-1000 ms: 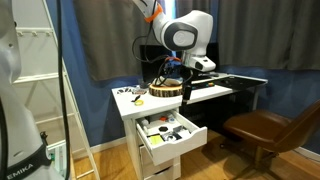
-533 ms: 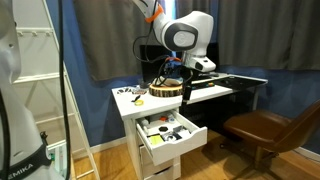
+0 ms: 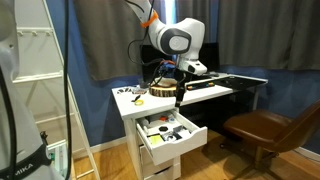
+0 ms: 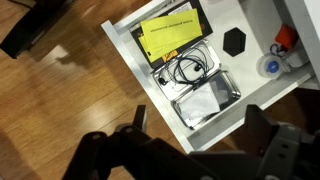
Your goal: Close the open drawer
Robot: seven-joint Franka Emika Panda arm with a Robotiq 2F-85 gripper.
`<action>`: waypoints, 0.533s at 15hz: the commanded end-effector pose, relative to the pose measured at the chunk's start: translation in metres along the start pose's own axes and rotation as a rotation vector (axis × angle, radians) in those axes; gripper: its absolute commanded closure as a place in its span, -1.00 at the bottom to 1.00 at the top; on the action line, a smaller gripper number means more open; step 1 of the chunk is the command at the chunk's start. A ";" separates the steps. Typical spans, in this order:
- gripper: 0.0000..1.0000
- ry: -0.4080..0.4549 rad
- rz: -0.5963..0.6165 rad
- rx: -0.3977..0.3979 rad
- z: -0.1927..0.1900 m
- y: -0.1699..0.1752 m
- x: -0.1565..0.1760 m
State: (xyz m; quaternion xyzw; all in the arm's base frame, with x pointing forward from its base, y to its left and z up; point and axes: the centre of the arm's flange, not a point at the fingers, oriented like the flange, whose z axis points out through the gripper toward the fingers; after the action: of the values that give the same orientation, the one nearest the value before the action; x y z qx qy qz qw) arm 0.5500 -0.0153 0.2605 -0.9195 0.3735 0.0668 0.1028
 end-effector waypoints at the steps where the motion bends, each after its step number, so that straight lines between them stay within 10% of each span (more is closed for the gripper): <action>1: -1.00 0.008 0.072 -0.036 0.030 -0.002 0.012; 2: -0.50 0.018 0.088 -0.039 0.036 0.002 0.017; 8: 0.24 0.122 0.212 0.043 0.054 0.034 0.067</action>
State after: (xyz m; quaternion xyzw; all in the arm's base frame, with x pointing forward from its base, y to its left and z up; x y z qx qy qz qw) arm 0.5587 -0.0533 0.2040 -0.8939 0.4393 0.0368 0.0809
